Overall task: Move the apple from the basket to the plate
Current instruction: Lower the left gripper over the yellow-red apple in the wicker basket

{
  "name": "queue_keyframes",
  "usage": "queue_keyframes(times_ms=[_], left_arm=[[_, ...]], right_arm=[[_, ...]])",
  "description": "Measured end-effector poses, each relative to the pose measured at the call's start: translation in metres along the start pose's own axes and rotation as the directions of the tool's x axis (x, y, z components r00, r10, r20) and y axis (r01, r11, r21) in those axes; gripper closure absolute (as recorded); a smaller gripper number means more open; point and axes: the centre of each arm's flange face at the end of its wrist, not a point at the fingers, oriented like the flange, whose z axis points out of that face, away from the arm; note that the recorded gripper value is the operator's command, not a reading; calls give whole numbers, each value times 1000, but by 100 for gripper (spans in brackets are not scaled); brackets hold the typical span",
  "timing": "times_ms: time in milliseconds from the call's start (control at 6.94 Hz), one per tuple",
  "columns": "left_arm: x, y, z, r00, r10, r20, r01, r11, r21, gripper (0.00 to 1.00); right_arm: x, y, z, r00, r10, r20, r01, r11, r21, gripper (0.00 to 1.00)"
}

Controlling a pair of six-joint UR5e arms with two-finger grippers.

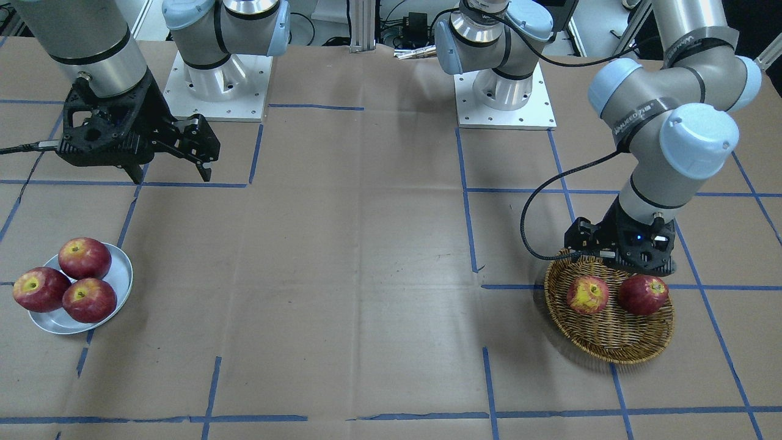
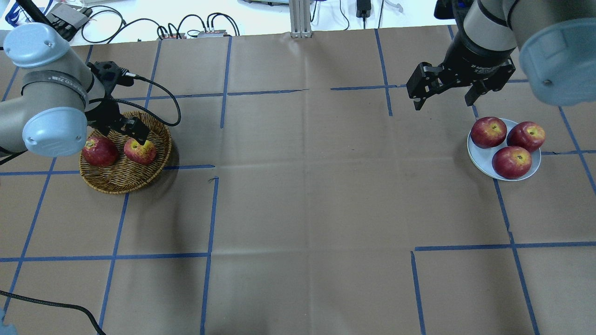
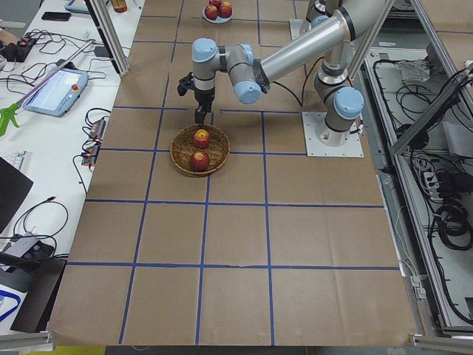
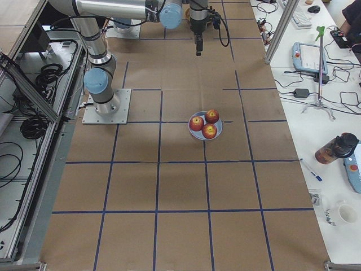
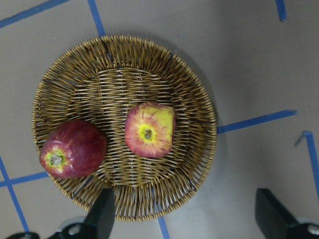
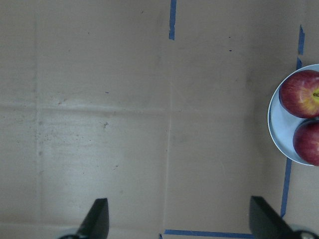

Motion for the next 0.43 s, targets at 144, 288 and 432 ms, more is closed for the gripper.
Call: queue_keyframes(times_ms=[144, 288, 432], left_arm=[[-7, 0, 16, 1000, -3, -4, 3, 1000, -10, 1], [-11, -2, 32, 1000, 6, -3, -7, 1000, -11, 1], [-13, -5, 49, 1000, 12, -5, -12, 1000, -12, 2]], right_arm=[[0, 0, 0, 1000, 0, 0, 0, 1000, -1, 0], [0, 0, 1, 1000, 0, 0, 0, 1000, -1, 0], [0, 0, 0, 1000, 0, 0, 0, 1000, -1, 0]])
